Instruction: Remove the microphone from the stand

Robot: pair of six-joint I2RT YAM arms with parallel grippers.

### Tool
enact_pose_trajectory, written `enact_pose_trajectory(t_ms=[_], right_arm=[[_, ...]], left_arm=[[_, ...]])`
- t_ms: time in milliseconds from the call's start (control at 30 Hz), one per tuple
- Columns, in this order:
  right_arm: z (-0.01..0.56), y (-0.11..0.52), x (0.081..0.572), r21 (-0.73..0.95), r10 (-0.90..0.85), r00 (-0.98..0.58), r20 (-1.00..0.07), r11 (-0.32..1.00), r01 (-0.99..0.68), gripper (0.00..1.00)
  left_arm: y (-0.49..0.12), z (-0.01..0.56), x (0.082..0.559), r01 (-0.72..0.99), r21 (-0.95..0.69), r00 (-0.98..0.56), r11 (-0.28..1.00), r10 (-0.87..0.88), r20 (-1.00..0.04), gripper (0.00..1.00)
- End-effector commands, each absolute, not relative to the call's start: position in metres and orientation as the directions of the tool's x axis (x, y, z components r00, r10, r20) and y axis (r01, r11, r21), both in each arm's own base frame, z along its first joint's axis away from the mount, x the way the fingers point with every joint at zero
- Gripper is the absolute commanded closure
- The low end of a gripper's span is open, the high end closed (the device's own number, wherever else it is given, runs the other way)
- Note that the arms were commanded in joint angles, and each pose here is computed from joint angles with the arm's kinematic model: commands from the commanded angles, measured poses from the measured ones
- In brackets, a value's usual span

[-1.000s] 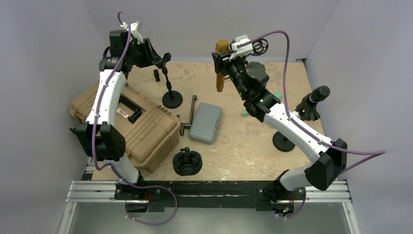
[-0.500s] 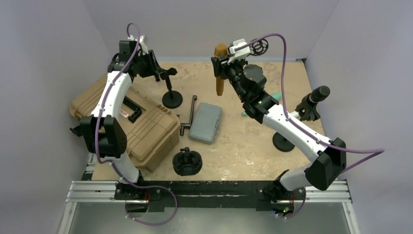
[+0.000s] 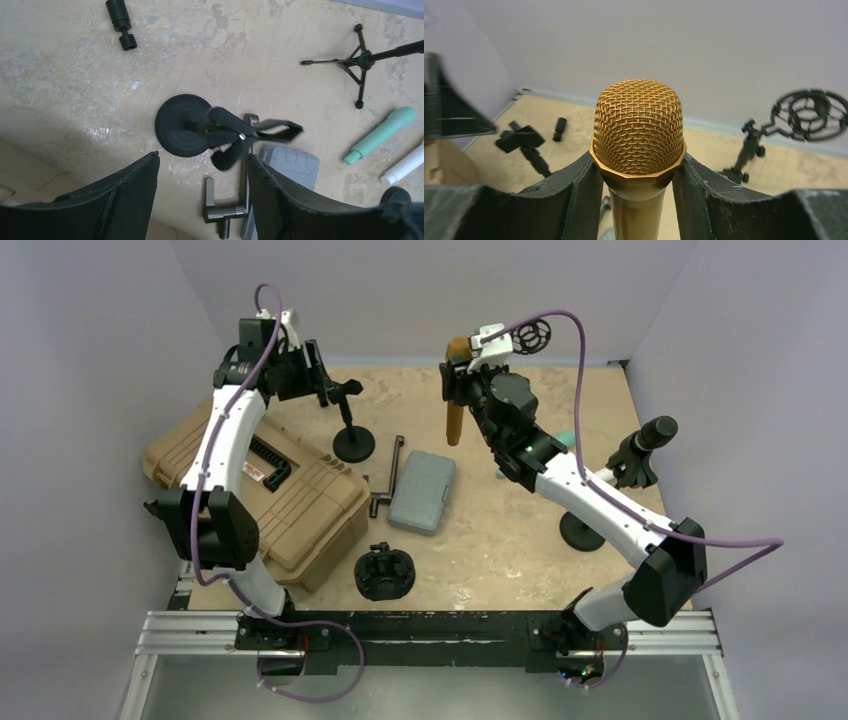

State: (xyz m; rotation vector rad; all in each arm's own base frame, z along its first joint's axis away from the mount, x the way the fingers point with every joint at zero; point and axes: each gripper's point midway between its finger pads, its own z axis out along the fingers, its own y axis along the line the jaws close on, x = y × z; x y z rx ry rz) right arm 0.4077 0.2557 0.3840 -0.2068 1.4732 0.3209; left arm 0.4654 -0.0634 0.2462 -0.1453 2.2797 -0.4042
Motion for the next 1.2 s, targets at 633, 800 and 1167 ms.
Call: enact_pose_trajectory(t_ms=[633,800,1167], right_arm=[[0.169,0.098,0.494,0.188,0.514,-0.251,-0.820,0.656,0.731,1.00],[0.140,0.068,0.499,0.139,0.528,-0.232,-0.817,0.571,0.809,1.00],[0.105,0.042,0.503,0.064,0.503,-0.252,-0.827,0.529,0.846,0.88]], left_arm=[[-0.147,0.410,0.336,0.456,-0.335,-0.306,0.825,-0.208,-0.929,0.27],[-0.159,0.413,0.329,0.506,-0.379,-0.317,0.775,-0.241,-0.917,0.27],[-0.168,0.409,0.330,0.531,-0.422,-0.347,0.735,-0.265,-0.900,0.27]])
